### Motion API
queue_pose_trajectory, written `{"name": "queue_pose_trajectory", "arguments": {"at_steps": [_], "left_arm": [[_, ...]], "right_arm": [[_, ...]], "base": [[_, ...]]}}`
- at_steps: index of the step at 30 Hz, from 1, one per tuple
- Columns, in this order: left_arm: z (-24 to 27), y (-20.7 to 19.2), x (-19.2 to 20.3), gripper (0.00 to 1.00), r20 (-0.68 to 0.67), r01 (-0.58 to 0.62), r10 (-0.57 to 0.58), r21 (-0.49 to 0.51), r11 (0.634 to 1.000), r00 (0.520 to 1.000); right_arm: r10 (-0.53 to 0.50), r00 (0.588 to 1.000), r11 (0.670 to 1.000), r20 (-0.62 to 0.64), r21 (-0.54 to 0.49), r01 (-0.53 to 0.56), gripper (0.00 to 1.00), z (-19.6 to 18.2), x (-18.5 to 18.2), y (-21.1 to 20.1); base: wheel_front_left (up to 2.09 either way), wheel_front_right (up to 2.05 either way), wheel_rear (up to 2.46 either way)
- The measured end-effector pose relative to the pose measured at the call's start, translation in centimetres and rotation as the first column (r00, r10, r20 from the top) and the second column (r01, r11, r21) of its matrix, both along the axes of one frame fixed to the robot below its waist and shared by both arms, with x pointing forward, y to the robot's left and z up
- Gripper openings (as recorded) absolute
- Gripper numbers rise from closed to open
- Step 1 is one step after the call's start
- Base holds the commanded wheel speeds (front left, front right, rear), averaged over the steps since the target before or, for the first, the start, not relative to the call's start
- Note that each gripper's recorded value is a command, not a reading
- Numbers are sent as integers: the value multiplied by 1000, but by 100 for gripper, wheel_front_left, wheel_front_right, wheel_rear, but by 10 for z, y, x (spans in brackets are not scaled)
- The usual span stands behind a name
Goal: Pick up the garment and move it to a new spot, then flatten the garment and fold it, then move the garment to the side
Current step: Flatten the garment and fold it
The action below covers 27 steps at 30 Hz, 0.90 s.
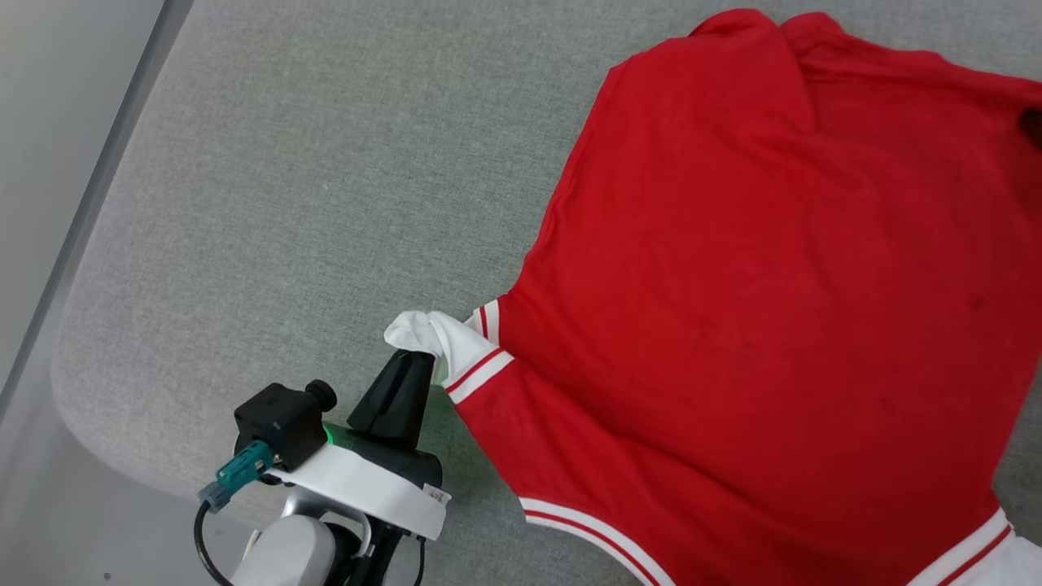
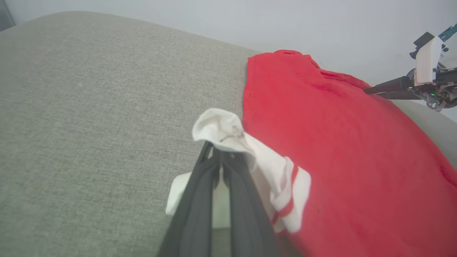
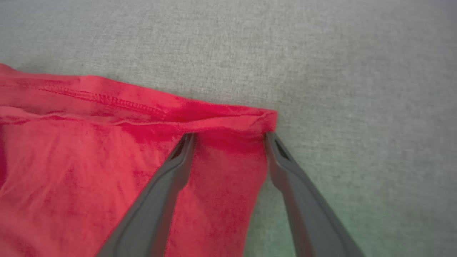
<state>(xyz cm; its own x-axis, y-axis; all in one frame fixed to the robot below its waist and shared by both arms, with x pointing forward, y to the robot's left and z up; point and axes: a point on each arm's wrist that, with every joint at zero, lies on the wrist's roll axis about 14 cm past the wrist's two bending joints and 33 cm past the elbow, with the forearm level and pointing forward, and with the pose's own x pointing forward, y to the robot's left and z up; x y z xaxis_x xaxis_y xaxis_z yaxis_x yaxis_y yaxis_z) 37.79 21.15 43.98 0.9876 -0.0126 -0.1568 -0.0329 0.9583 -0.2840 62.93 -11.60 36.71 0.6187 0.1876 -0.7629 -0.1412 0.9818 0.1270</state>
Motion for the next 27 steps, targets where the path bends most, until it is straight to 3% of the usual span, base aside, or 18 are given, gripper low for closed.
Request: {"name": "queue_pose_trajectory", "arguments": {"at_steps": [5, 6, 7, 8, 13, 19, 27], "left_arm": [[-6, 7, -1, 0, -17, -13, 14, 28, 1000, 1000], [-5, 8, -1, 0, -13, -18, 19, 28, 999, 1000], [-3, 9, -1, 0, -6, -21, 21, 27, 999, 1000], [-2, 9, -1, 0, -5, -20, 20, 35, 999, 1000], [0, 9, -2, 0, 3, -20, 20, 35, 999, 1000], [3, 9, -6, 0, 13, -26, 26, 27, 999, 1000], [7, 5, -18, 0, 19, -1, 1, 36, 999, 1000]], "right_arm": [[20, 988, 1000, -155, -3, -21, 97, -27, -16, 8], [24, 981, 1000, -190, -5, -25, 48, -30, -22, 9], [27, 976, 1000, -215, -2, -29, 11, -31, -26, 10], [27, 974, 1000, -227, 3, -27, 0, -31, -28, 11], [22, 966, 1000, -256, 9, -20, 0, -31, -33, 10], [7, 980, 1000, -201, -4, -7, 0, -11, -27, -1], [0, 999, 998, 35, -63, 2, 0, 58, -18, -33]], "base": [[0, 0, 0], [0, 0, 0], [0, 0, 0], [0, 0, 0], [0, 0, 0], [0, 0, 0], [0, 0, 0]]}}
